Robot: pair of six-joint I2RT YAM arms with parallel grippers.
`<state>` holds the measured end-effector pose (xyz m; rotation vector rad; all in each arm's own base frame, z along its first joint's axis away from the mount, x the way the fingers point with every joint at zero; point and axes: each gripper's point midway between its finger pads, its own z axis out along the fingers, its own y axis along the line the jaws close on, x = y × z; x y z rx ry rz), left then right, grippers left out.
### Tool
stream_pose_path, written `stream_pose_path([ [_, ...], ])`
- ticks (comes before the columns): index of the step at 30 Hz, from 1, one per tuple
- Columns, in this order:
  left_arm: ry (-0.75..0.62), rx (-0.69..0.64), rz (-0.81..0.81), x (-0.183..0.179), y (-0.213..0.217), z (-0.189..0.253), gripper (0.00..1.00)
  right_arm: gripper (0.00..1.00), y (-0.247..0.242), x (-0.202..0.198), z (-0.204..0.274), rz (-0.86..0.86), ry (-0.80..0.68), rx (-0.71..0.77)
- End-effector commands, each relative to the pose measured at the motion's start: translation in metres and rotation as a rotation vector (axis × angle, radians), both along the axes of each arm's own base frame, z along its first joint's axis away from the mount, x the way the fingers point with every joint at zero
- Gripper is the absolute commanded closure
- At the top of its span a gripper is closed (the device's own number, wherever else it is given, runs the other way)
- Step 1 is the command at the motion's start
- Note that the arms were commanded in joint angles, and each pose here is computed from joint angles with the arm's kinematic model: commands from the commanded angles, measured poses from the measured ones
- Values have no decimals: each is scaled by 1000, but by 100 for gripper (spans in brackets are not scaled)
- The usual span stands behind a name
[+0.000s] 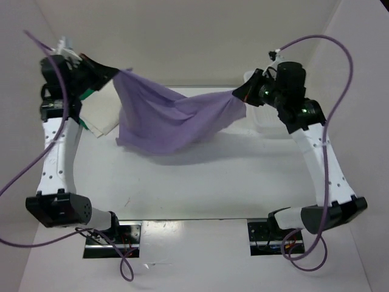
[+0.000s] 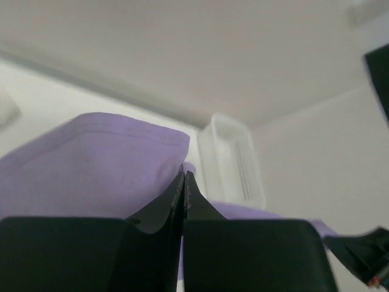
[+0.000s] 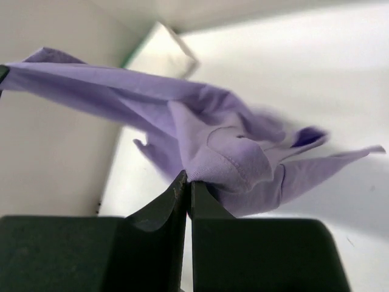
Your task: Fold and stack the t-shirts
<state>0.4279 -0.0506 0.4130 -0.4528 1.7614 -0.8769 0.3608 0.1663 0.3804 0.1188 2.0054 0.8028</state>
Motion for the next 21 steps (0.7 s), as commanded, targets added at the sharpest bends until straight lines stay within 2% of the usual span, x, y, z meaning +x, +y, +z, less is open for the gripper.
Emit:
stream_pose_path([
  [1, -199, 24, 18, -47, 13, 95, 100, 95, -8, -49, 79, 56, -209, 24],
  [4, -259, 88, 49, -66, 16, 127, 100, 95, -16, -76, 106, 62, -272, 9],
  [5, -321, 109, 65, -79, 15, 153, 100, 95, -17, -85, 116, 71, -282, 13],
  [9, -379, 143, 100, -94, 18, 179, 100, 93, -3, -113, 132, 193, -318, 62],
  [11, -363, 150, 113, -85, 22, 174, 100, 93, 3, -119, 131, 239, -317, 83],
  [12, -341, 161, 122, -75, 26, 165, 100, 93, 5, -111, 116, 239, -280, 78],
  [14, -300, 154, 97, -60, 28, 143, 100, 92, 6, -94, 84, 216, -196, 60],
  [15, -231, 141, 80, -36, 31, 115, 100, 92, 3, -87, 68, 206, -165, 46],
  [16, -164, 126, 60, -20, 32, 89, 100, 92, 5, -73, 24, 206, -58, 35],
  [18, 4, 105, -6, 22, 27, 9, 100, 92, -5, -48, -17, 161, 10, 27],
  [19, 58, 110, 0, 36, 27, -19, 100, 92, -7, -42, -58, 151, 104, 33],
  [20, 122, 115, -3, 49, 25, -53, 100, 93, -20, -31, -79, 105, 148, 40],
  [21, 215, 128, -34, 72, 18, -102, 100, 95, -26, -18, -117, 75, 229, 44],
])
